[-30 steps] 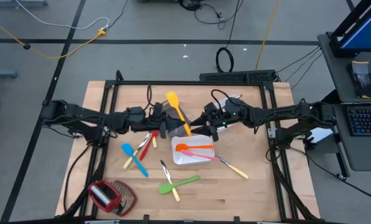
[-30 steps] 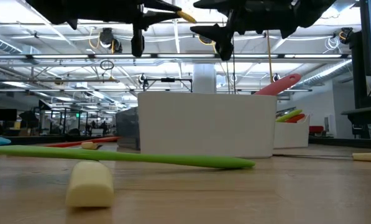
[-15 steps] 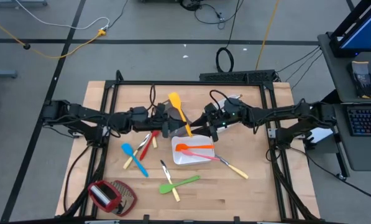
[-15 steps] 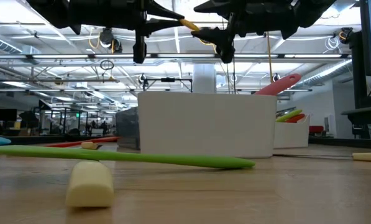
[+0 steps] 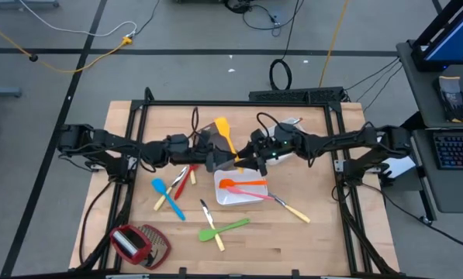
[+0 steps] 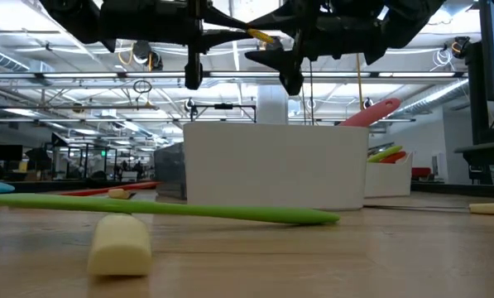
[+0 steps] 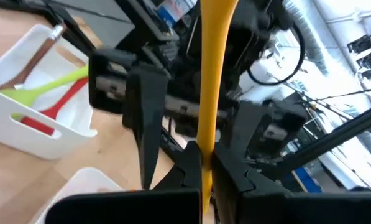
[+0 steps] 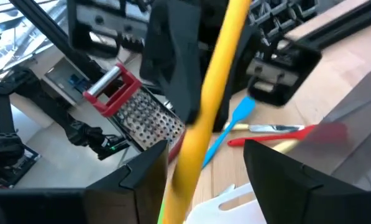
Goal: Pick & Place Kitchen Items
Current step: Put the yellow spatula into bottom white bin
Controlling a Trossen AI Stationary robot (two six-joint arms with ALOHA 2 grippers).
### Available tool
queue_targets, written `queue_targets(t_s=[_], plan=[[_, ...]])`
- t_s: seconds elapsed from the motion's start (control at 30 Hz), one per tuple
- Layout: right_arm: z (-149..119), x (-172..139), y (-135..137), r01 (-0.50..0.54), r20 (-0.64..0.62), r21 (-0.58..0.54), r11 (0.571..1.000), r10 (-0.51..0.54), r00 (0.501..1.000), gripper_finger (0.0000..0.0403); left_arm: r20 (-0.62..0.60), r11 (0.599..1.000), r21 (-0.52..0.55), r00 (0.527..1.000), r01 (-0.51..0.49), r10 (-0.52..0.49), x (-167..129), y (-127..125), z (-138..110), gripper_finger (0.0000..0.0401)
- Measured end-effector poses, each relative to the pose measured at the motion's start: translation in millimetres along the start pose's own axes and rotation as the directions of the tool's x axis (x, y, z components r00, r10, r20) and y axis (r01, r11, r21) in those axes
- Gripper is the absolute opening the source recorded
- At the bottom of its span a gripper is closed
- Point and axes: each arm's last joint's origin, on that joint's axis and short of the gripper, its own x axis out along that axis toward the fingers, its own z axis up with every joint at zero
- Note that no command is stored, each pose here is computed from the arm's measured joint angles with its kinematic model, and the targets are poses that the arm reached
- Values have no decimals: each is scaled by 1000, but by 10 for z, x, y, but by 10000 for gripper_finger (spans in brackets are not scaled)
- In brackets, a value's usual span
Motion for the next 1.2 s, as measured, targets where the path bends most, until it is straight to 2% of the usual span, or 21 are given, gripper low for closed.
queue_targets(t_s=[0.27, 0.47, 0.67, 0.87, 1.2], plan=[[8, -42, -26, 24, -24, 17, 1000, -24, 999, 186, -29, 1000, -6, 1000, 10, -10, 1, 23, 9, 4], [-35, -48, -43, 10, -87, 37, 999, -7, 996, 158, -53, 1000, -12, 998, 18, -18, 0, 52, 32, 5], [-27, -55, -56, 10, -87, 35, 999, -7, 996, 105, -51, 1000, -20, 999, 12, -13, -1, 64, 42, 8], [-17, -66, -80, 17, -86, 33, 999, -14, 996, 25, -48, 1000, -19, 999, 12, -13, -1, 67, 48, 10], [-25, -68, -92, 27, -91, -13, 1000, -28, 995, 22, -62, 1000, 7, 998, 27, -26, -1, 61, 46, 20]])
